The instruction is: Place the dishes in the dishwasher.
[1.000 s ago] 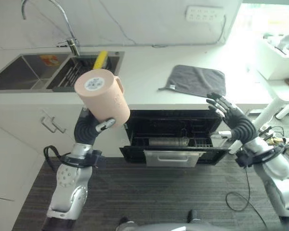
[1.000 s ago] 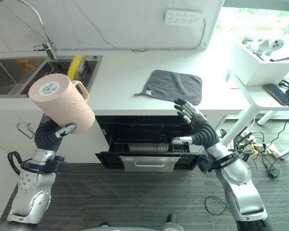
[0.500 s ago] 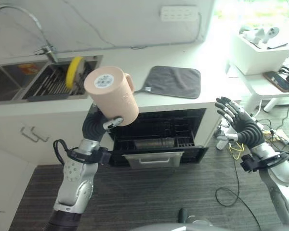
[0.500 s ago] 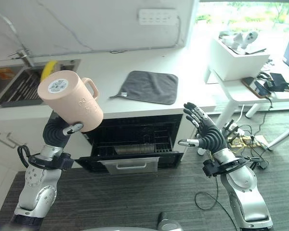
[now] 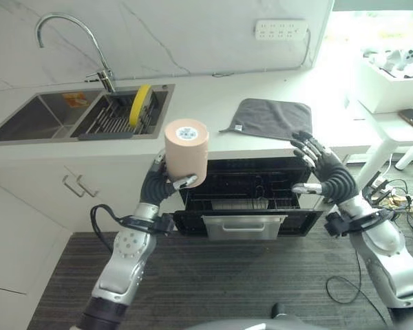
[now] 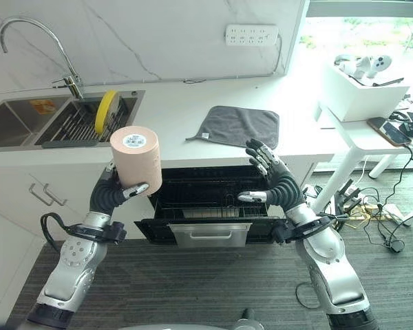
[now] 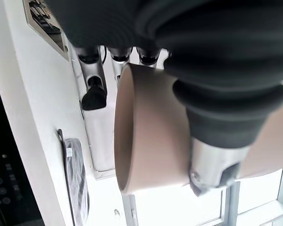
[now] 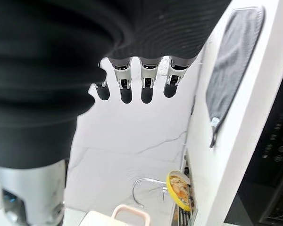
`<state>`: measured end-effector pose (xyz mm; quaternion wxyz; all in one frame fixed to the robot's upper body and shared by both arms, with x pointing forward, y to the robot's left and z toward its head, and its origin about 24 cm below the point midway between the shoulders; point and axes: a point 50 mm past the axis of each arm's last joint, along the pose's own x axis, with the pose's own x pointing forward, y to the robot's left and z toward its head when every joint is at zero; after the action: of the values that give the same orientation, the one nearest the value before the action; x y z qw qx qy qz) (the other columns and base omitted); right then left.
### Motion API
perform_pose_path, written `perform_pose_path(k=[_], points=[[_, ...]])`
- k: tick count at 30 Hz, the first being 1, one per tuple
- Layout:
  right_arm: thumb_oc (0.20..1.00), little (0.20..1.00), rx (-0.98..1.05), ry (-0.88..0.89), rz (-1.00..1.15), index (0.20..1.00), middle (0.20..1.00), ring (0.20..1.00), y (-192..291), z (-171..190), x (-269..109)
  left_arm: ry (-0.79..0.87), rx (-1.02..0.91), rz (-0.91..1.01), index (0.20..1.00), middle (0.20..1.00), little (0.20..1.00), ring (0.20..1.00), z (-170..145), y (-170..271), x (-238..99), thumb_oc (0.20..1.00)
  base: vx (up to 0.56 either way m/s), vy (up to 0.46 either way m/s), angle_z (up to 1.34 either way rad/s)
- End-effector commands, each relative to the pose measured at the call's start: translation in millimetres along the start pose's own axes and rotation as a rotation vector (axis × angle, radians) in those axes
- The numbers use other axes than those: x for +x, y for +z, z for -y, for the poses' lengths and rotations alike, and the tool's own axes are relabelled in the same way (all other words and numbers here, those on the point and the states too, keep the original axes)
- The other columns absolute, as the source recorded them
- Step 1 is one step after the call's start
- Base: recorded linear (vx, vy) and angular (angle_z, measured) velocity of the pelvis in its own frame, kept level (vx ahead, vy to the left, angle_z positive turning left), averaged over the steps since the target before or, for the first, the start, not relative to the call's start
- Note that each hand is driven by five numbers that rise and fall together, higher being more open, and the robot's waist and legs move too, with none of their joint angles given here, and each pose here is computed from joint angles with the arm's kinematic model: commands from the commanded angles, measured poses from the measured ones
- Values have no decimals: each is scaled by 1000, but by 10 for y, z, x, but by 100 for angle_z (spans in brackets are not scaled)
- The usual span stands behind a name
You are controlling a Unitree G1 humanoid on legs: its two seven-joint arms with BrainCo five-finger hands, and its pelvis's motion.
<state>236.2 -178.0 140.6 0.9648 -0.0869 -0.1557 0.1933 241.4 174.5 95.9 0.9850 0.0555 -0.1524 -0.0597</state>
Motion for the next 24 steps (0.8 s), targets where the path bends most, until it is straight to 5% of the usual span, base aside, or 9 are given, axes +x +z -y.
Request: perform_pose_path(k=[1,24], points=[[1000,1000,0,-27,102,1000,1000,1000,174,9,110,23,138,151,200,200,200,200,-79,232,211,200,0,0,0],[1000,1000,144,76,45,1000,1000,1000,112,-360,440,-78,174,164,200,200,200,200,366,190,355,200,0,0,0]])
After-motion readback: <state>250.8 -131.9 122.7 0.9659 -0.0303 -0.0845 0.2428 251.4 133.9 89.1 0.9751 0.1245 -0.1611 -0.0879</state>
